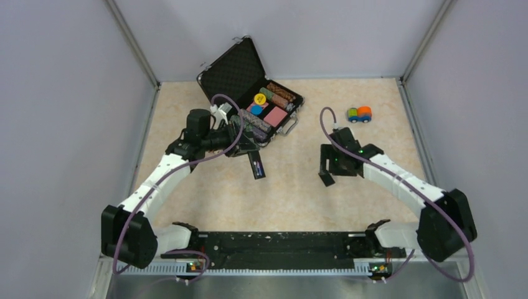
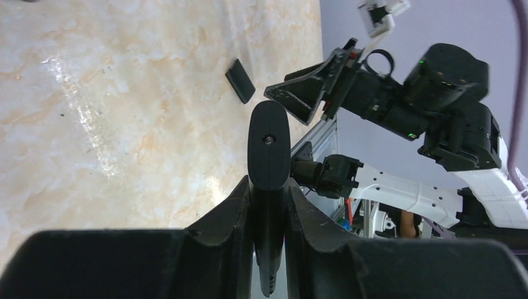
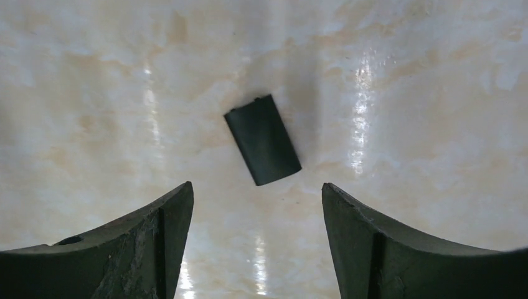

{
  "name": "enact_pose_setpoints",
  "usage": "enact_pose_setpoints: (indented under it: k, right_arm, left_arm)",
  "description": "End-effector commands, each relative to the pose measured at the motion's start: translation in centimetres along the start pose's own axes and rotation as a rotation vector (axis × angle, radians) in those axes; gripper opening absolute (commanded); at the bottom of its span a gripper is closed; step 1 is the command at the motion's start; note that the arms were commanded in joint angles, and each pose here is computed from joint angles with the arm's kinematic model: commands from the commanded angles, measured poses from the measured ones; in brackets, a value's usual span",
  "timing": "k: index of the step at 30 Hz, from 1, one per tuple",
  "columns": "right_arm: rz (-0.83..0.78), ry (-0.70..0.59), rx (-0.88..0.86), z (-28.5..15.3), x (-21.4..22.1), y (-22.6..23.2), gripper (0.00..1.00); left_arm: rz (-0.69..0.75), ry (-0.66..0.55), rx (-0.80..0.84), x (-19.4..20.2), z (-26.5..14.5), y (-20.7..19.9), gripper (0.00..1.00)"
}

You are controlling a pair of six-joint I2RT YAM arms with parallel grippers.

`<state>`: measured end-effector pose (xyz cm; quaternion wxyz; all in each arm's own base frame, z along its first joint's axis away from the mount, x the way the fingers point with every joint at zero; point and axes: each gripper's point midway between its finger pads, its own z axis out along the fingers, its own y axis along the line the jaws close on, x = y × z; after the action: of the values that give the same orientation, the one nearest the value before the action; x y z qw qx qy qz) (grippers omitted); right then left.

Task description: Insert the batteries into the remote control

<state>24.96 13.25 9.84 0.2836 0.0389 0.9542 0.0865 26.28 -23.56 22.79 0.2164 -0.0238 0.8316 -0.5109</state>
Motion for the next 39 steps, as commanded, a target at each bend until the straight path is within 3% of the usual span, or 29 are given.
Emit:
enact_pose_setpoints:
  k: [1, 7, 14, 22, 31, 35, 39]
  right_arm:
    - [-0.192, 0.096, 0.13, 1.5, 0.5, -2.5, 0.75]
    - [-0.277, 0.176, 0.147, 3.5, 1.1, -2.7, 0.73]
    - [-0.313, 0.237, 0.121, 5.2, 2.1, -2.2, 0.63]
    - [-0.311, 0.277, 0.1, 6.4, 3.2, -2.0, 0.62]
    - [-0.274, 0.327, 0.074, 6.7, 4.7, -1.6, 0.42]
    - [-0.25, 0.326, 0.053, 6.5, 4.8, -1.2, 0.28]
    - [-0.209, 0.295, -0.061, 5.3, 4.1, 1.0, 0.25]
  left_arm:
    - [0.019, -0.019, -0.006, -0.2, -0.7, 0.5, 0.0]
    - [0.003, -0.008, -0.008, -0.1, -0.6, 1.0, 0.0]
    - [-0.014, 0.0, -0.005, -0.1, -0.3, 1.2, 0.0]
    - [-0.02, 0.002, -0.008, -0.1, -0.3, 1.5, 0.0]
    - [-0.027, 0.007, -0.01, 0.1, -0.2, 1.7, 0.0]
    - [-0.033, 0.008, -0.008, 0.2, -0.1, 1.9, 0.0]
    - [-0.028, 0.014, 0.038, 0.7, 0.1, 1.7, 0.0]
